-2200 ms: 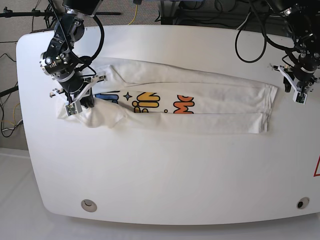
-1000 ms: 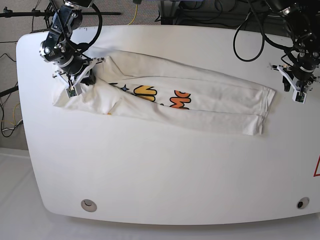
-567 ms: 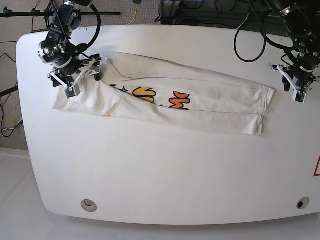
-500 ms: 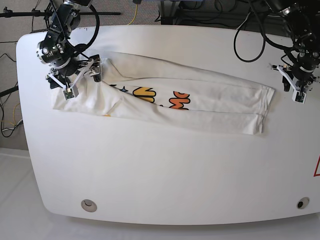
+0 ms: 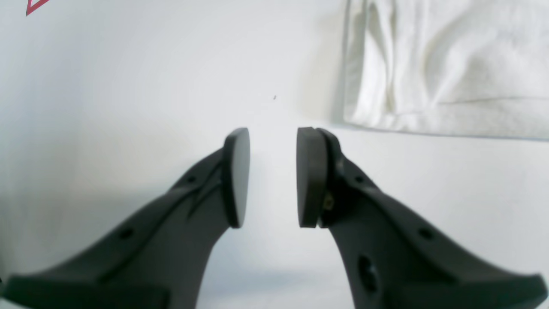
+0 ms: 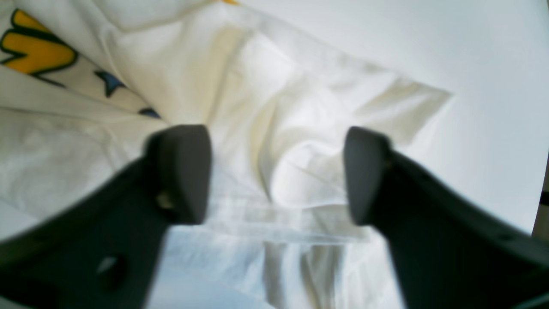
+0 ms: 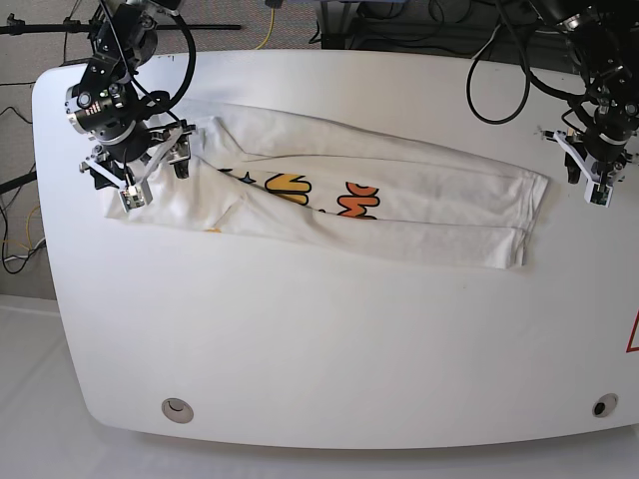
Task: Fold the T-shirt properly
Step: 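Drag the folded end with the right gripper toward the left gripper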
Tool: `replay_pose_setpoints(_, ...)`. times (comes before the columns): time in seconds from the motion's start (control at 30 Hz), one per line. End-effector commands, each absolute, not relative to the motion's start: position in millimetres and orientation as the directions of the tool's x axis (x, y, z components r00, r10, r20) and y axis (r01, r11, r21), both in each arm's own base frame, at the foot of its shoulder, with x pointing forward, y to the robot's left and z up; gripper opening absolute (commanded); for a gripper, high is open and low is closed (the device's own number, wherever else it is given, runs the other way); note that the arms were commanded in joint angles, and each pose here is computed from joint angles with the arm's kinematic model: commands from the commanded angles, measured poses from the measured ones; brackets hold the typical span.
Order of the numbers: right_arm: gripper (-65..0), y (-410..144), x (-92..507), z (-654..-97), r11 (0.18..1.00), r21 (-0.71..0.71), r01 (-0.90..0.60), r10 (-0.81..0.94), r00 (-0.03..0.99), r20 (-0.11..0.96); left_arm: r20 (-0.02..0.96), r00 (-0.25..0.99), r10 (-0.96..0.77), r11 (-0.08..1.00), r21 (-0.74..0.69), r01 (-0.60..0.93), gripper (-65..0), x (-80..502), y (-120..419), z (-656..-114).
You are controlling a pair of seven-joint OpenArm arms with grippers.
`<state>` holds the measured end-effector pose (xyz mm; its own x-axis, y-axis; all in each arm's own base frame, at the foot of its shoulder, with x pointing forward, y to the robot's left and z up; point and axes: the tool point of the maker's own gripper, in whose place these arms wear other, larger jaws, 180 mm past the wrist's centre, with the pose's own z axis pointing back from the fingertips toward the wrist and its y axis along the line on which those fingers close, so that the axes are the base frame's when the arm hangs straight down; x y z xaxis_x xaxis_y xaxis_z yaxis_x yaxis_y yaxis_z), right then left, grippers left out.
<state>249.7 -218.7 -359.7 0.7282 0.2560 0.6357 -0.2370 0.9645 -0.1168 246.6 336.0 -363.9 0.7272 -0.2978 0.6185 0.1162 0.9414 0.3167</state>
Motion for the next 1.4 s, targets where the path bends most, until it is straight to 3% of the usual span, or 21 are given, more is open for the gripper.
replay_pose_setpoints(0.0, -39.9, -212.0, 255.6, -353.7, 0.966, -0.104, -0.236, 0.243, 0.702, 0.670, 0.650, 0.692, -0.315, 0.934, 0.342, 0.104, -47.2, 256.3, 340.7, -347.0)
replay_pose_setpoints(0.13, -65.0, -206.8, 249.4, -365.1, 0.971, -0.071, -0.229, 0.219, 0.724, 0.654, 0.650, 0.692, -0.315, 0.934, 0.342, 0.104, -47.2, 256.3, 340.7, -347.0)
replay_pose_setpoints(0.27, -61.9, -204.6, 245.5, -379.2, 0.973, -0.038, -0.226, 0.198, 0.749, 0.632, 0.650, 0.692, -0.315, 0.934, 0.342, 0.104, -47.2, 256.3, 340.7, -347.0)
replay_pose_setpoints(0.4, -65.0, -200.8, 252.3, -390.0, 0.975, 0.003, -0.222, 0.169, 0.750, 0.640, 0.650, 0.692, -0.315, 0.934, 0.342, 0.104, -47.2, 256.3, 340.7, -347.0)
replay_pose_setpoints(0.97, -65.0, -152.1, 292.7, -417.8, 0.939, 0.134, -0.317, 0.157, 0.741, 0.653, 0.648, 0.693, -0.317, 0.933, 0.344, 0.105, -47.2, 256.2, 342.2, -347.0)
replay_pose_setpoints(1.37, -65.0, -150.9, 300.3, -419.6, 0.938, 0.148, -0.315, 0.145, 0.740, 0.657, 0.656, 0.680, -0.329, 0.927, 0.360, 0.101, -46.4, 262.9, 347.2, -338.7)
